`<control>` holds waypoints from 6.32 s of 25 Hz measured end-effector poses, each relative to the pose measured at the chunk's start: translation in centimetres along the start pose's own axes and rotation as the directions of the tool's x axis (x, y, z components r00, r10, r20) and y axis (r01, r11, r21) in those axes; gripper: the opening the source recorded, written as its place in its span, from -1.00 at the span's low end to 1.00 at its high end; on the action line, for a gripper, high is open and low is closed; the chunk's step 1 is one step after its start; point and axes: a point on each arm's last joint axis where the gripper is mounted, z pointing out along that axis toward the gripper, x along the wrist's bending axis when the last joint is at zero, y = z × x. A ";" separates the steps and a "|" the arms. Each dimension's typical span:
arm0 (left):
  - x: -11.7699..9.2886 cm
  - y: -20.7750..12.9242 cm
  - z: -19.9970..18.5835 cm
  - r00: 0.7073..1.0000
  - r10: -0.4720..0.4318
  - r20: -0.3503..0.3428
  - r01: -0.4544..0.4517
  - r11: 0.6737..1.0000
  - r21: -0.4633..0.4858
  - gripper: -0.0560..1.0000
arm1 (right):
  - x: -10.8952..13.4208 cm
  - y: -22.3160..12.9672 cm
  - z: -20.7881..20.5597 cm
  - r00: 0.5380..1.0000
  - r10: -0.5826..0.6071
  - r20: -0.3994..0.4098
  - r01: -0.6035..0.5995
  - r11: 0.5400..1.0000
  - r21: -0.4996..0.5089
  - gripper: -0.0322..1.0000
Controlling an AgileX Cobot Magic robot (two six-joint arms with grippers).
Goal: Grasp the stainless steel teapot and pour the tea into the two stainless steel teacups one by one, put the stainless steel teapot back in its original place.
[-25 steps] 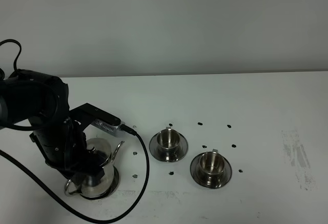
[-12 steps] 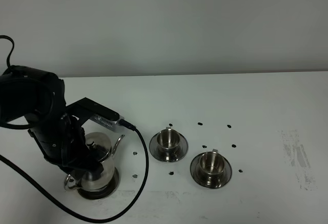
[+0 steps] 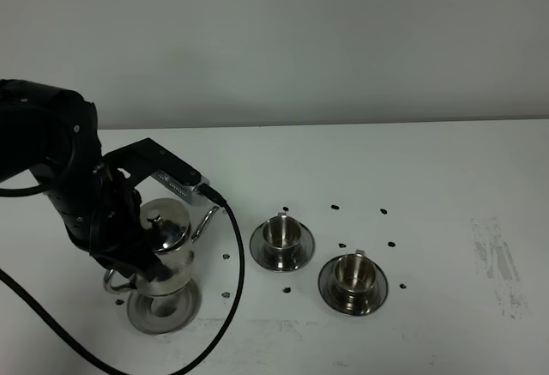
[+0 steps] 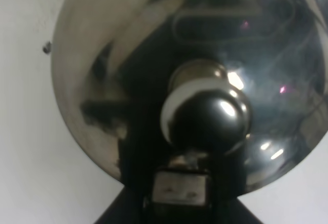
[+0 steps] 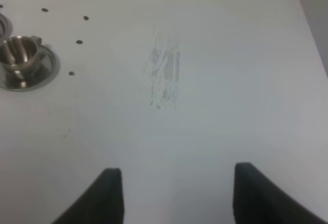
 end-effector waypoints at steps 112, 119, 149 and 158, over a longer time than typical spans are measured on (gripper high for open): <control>5.2 10.7 3.4 0.373 0.910 -0.180 -0.923 0.383 0.026 -0.40 | 0.0 0.0 0.0 1.000 -0.001 0.000 0.001 1.000 0.000 0.01; 5.6 10.7 3.3 0.337 0.922 -0.192 -0.930 0.357 0.082 -0.40 | 0.0 0.0 0.0 1.000 0.000 0.000 0.000 1.000 0.000 0.01; 3.8 12.3 4.5 0.203 0.953 -0.224 -0.955 0.243 0.170 -0.40 | 0.0 0.0 0.0 1.000 0.000 0.000 0.000 1.000 0.000 0.01; 3.6 12.5 4.5 0.186 0.955 -0.230 -0.956 0.230 0.182 -0.40 | 0.0 0.0 0.0 1.000 0.000 0.000 0.000 1.000 0.000 0.01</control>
